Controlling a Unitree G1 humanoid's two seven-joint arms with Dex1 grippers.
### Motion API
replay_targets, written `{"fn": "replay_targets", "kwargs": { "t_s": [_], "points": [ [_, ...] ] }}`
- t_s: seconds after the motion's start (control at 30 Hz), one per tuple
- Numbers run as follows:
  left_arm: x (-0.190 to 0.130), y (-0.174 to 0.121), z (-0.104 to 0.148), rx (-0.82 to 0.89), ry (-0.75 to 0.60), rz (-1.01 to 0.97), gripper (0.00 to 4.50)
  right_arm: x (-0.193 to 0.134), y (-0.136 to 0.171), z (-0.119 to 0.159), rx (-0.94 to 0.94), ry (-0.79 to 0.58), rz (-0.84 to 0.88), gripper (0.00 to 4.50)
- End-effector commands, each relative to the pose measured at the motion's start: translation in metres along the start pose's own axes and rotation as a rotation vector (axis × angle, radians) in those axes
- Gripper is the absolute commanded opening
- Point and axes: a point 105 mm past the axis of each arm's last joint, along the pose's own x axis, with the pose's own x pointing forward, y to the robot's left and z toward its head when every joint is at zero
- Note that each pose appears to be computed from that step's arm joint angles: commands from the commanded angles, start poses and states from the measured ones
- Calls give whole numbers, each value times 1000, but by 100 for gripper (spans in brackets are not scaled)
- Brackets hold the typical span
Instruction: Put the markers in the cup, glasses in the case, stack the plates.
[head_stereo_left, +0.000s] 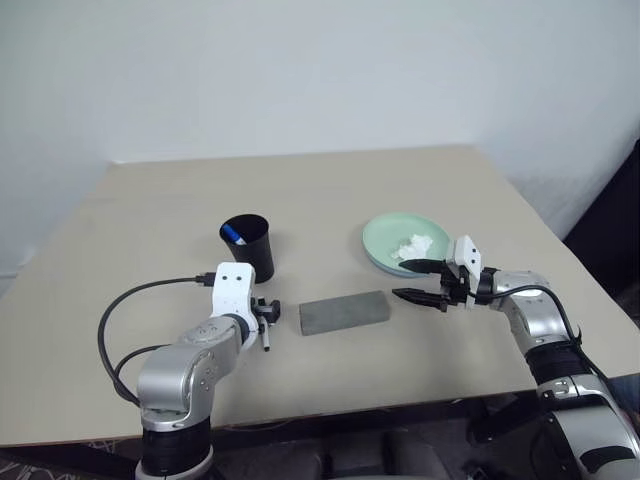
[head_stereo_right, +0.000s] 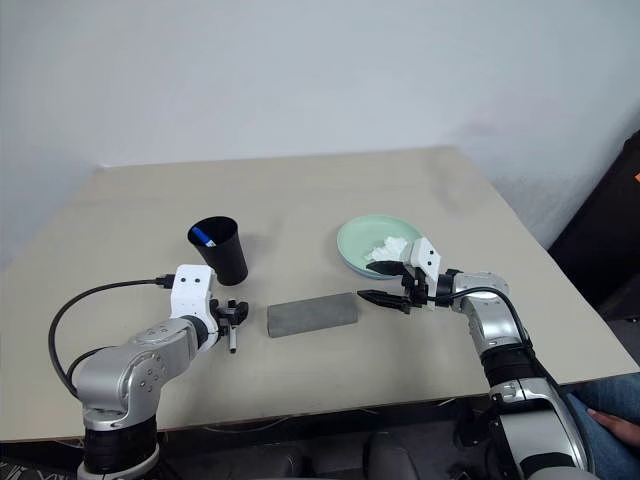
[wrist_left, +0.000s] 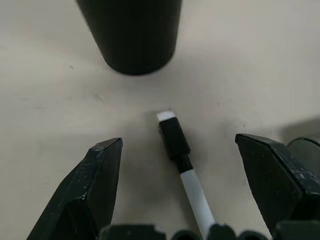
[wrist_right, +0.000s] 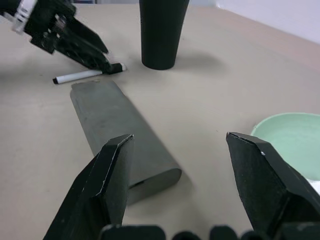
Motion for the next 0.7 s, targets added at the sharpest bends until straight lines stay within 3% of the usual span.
{"fn": "replay_targets", "kwargs": {
  "t_s": [0.03, 0.37, 0.5, 0.7],
  "points": [
    [3, -4, 13, 19, -38, -9, 382, -4, -5, 19, -47, -55, -37, 319],
    [16, -5, 6, -21, 27, -11, 382, -5, 1, 20, -42, -69, -78, 319],
    [18, -6, 6, -31, 29, -14, 296, -5, 1, 20, -40, -69, -87, 319],
    [18, -3, 7, -40, 22, -11, 90, -5, 1, 21, -39, -66, -90, 319]
  ]
}}
